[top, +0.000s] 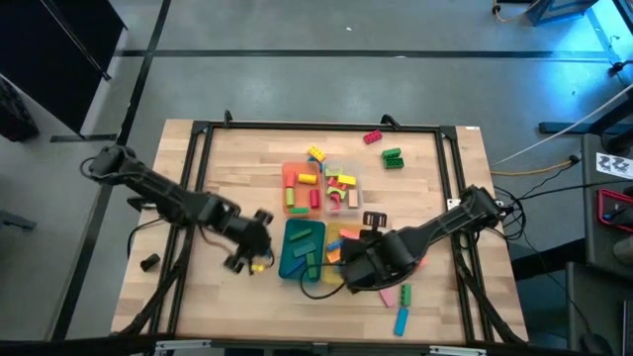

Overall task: Sort blocks by size
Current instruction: Put the blue cylindrical block into the orange bin

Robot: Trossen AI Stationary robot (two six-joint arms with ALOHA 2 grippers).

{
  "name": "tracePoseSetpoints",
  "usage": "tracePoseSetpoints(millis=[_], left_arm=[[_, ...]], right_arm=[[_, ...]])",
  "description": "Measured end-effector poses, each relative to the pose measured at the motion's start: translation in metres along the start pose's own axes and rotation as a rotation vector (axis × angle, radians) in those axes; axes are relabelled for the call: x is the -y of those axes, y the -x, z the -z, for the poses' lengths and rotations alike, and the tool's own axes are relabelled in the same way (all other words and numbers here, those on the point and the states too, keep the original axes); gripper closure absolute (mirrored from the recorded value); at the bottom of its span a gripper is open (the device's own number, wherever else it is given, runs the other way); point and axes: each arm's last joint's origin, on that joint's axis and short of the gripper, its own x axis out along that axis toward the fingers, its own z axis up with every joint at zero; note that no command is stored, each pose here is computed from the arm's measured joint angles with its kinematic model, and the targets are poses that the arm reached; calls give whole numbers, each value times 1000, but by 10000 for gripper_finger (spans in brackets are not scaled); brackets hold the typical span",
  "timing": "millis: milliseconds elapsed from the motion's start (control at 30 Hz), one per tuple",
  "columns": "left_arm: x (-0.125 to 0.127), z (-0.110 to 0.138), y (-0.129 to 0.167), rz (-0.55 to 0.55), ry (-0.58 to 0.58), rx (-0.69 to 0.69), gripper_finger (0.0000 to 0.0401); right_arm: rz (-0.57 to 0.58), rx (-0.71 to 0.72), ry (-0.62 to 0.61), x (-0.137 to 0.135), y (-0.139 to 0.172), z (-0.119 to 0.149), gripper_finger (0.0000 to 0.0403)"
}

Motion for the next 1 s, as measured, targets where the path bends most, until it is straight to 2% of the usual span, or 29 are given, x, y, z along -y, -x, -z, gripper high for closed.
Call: tracePoseSetpoints(millis=[100,200,300,400,533,700,867,1000], left_arm=[[-27,-7,8,-208,-84,15,277],[-56,-10,12,-391,-107,39,276],[-88,-9,13,-487,-51,79,276],[-117,-2,10,-552,36,79,275],[-145,11,2,-551,114,61,275],[-167,21,-15,-527,162,52,275],[-176,27,-30,-523,182,20,264],[-178,28,-34,-523,215,27,230]], right_arm=[[33,71,-2,6,15,6,292],[72,146,-13,15,30,11,292],[143,223,-72,23,39,13,292],[148,241,-138,25,40,13,292],[93,212,-205,23,40,14,292],[45,185,-315,22,39,15,292],[8,154,-314,21,39,16,292],[37,172,-223,22,40,15,292]])
